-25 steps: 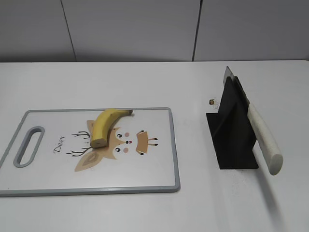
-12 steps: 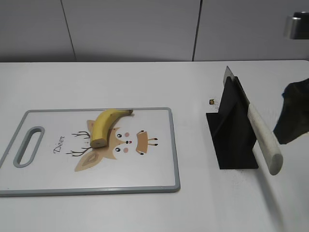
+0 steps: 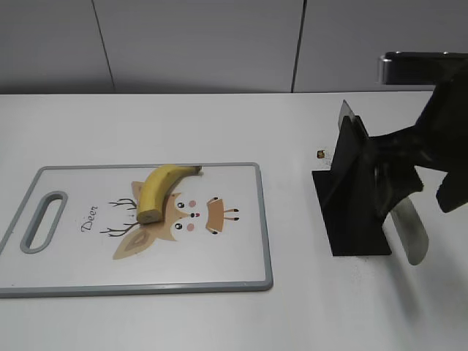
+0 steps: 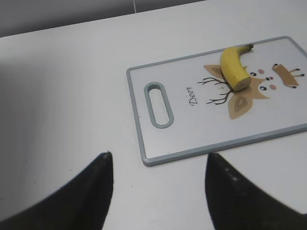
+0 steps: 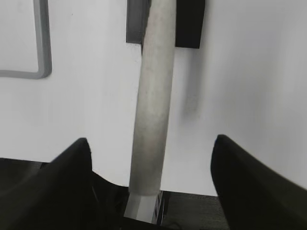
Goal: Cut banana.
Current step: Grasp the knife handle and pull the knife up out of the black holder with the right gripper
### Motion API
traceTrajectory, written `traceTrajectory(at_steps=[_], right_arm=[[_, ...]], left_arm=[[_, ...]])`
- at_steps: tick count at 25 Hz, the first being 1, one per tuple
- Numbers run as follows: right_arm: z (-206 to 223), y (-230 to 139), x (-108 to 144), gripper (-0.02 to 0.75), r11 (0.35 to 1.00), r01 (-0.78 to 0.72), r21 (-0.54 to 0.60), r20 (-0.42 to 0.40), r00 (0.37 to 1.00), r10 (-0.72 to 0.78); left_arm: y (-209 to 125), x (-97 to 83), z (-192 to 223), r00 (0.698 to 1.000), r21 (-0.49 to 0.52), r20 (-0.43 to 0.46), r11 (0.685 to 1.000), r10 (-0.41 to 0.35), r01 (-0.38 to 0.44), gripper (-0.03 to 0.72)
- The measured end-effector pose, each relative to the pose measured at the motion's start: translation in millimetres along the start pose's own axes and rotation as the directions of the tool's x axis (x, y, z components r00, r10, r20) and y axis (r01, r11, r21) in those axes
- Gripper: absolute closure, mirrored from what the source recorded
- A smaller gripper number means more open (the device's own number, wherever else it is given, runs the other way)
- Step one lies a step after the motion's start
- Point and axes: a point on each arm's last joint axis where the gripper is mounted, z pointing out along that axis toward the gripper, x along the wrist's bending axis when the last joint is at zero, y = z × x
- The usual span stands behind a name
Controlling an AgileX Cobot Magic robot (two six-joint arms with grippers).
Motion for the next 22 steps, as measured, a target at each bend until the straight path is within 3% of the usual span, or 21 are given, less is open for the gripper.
traceTrajectory(at_steps=[7,14,19,22], right_arm=[[30,10,1,0.228,0.996,-0.028,0.083,0.041,0.999,0.025],[50,15,1,0.388,0.992,-0.039,0.121,0.06,0.998,0.032],[50,15,1,0.577,0.992,-0.042,0.118,0.061,0.998,0.034],[50,15,1,0.577,0.992,-0.046,0.118,0.062,0.997,0.038]], left_arm=[[0,0.0,0,1.0,0.0,0.0,1.0,0.0,0.0,0.099],[0,0.0,0,1.0,0.0,0.0,1.0,0.0,0.0,0.099],[0,0.0,0,1.0,0.0,0.0,1.0,0.0,0.0,0.099],[0,0.0,0,1.0,0.0,0.0,1.0,0.0,0.0,0.099]])
